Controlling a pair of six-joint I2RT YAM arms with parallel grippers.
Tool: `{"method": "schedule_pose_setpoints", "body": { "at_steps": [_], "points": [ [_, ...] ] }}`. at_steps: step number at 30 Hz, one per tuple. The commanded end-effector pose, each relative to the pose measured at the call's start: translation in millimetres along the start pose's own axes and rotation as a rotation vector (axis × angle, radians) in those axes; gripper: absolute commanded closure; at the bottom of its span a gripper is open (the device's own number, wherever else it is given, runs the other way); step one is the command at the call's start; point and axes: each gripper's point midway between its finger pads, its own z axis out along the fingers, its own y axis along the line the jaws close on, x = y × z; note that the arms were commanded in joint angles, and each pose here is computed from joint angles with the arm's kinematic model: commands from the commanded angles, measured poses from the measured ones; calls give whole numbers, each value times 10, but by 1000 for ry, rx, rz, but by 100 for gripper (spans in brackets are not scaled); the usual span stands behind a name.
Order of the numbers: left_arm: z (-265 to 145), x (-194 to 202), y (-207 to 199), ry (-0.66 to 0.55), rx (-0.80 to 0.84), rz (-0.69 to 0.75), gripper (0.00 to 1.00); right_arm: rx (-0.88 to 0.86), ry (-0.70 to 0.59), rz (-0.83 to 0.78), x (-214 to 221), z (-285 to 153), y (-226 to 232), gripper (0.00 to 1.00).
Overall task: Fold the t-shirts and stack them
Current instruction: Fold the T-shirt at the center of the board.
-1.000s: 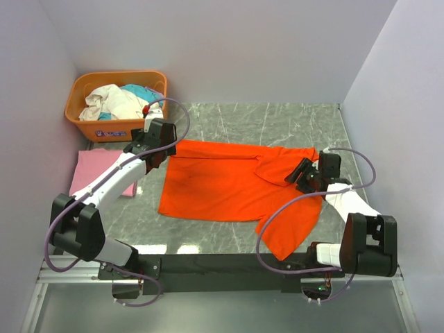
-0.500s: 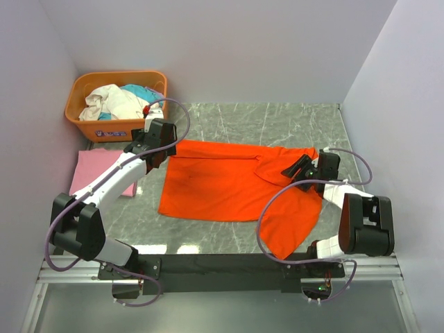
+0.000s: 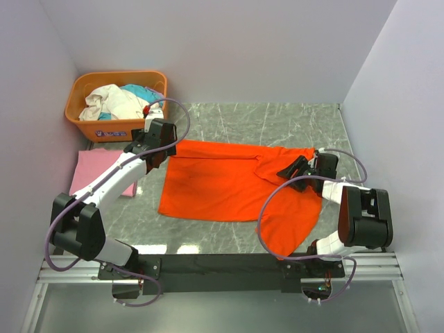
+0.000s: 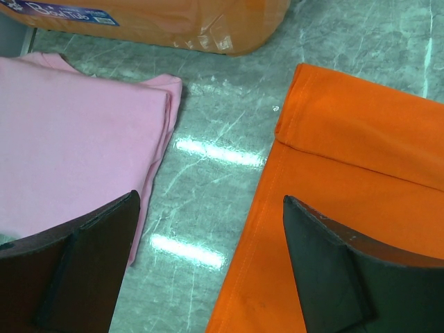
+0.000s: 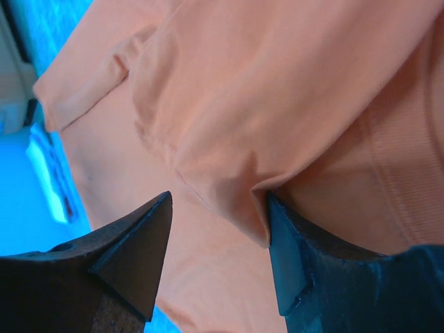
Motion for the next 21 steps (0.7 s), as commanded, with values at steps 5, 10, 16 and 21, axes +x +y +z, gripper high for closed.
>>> {"method": "schedule_pose_setpoints", "body": {
  "at_steps": [5, 10, 16, 21],
  "points": [
    [13, -27, -2, 4, -1, 15, 11, -79, 60, 23, 148, -99, 138, 42],
    [25, 3, -4, 14, -3, 20, 11, -78, 78, 32, 171, -225, 226, 49],
    [43, 26, -15, 25, -4, 27, 11, 41, 22, 54, 53, -411, 32, 61],
    [41, 36, -30, 30, 6, 30, 11, 153, 18, 99, 92, -498, -211, 62]
  ]
}}
